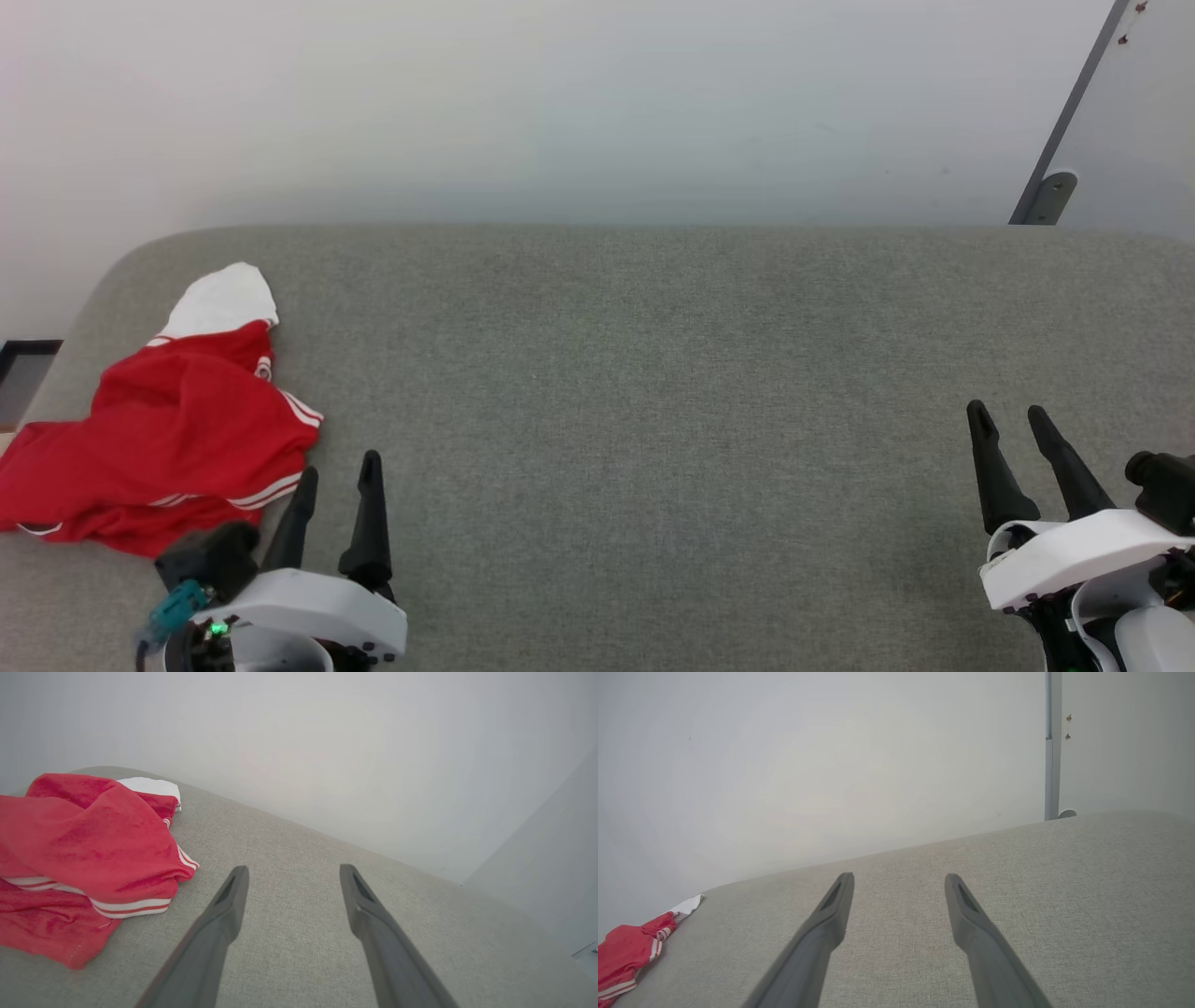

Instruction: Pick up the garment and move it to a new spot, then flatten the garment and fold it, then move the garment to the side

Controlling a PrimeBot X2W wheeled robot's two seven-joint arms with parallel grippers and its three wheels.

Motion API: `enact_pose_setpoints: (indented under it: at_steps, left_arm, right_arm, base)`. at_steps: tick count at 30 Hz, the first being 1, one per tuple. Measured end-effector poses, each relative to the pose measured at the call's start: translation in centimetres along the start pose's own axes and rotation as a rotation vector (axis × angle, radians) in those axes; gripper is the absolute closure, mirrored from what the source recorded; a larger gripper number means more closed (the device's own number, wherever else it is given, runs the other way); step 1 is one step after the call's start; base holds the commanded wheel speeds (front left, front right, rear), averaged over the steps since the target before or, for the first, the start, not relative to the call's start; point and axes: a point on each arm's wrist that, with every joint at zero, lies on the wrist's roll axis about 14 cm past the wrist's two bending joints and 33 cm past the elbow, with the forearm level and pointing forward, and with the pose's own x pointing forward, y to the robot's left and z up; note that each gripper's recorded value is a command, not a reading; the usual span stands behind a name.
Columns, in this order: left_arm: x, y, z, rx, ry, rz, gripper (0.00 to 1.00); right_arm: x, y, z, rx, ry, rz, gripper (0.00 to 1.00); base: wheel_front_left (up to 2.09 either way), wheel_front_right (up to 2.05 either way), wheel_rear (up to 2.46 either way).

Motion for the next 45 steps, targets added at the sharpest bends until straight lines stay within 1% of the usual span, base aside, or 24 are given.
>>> enact_pose_setpoints:
  at_steps: [8,15,19,24,33,45]
  left_arm:
    - [0.0,-0.4,0.2,0.092,-0.014,-0.017,0.0]
    - [0.0,-0.7,0.1,0.156,-0.023,-0.032,0.0]
    - [0.0,-0.7,0.3,0.173,-0.035,-0.033,0.0]
    - [0.0,-0.7,0.6,0.22,-0.048,-0.039,0.0]
    - [-0.1,-0.9,0.8,0.287,-0.066,-0.048,0.0]
    - [-0.3,-0.6,0.4,0.326,-0.071,-0.051,0.0]
  right_arm:
    - [0.2,0.2,0.6,-0.077,-0.022,0.014,0.0]
    - [0.3,0.5,1.3,-0.126,-0.05,0.028,0.0]
    - [0.3,0.4,1.4,-0.161,-0.056,0.031,0.0]
    - [0.3,0.3,1.3,-0.211,-0.052,0.039,0.0]
    - [0.5,0.2,1.8,-0.256,-0.071,0.04,0.0]
    - [0.6,0.1,2.3,-0.291,-0.099,0.037,0.0]
  base:
    - [0.0,0.0,0.0]
    - [0.0,0.0,0.0]
    - [0.0,0.0,0.0]
    - [0.0,0.0,0.0]
    - [0.0,0.0,0.0]
    - [0.0,0.0,0.0]
